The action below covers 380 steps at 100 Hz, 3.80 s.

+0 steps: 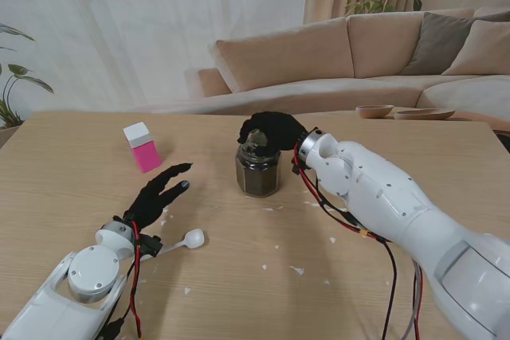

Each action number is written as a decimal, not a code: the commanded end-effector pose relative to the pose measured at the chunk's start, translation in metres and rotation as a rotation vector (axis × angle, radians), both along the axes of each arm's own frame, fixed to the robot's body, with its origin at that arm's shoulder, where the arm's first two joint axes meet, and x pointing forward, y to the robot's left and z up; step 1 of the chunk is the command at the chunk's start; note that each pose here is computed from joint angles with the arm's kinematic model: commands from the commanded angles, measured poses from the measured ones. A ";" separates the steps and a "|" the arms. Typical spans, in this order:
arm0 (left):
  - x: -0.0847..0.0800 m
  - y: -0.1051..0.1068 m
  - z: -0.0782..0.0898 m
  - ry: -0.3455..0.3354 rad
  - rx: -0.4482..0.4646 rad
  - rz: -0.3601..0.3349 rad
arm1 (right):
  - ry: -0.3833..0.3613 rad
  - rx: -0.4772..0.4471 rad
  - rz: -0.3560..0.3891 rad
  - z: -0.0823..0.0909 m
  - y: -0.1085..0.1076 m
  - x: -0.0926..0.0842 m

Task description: Portion coffee beans from the glass jar into the coffee jar

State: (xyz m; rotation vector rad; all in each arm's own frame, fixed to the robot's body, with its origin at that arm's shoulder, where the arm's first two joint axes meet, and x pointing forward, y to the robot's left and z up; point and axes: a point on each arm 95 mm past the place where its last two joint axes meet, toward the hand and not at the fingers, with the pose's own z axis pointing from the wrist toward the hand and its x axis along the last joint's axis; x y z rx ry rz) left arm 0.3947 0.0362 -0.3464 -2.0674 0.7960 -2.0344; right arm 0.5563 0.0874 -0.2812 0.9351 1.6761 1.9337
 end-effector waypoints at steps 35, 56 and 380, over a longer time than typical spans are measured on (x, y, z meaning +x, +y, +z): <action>-0.001 -0.002 0.002 -0.005 -0.012 -0.007 | -0.006 -0.023 0.015 0.000 0.002 -0.001; -0.001 -0.001 0.003 -0.008 -0.013 -0.006 | -0.019 -0.008 0.007 0.006 0.003 -0.002; -0.013 -0.011 0.005 -0.026 0.021 -0.070 | 0.282 -0.144 -0.458 -0.104 -0.152 -0.211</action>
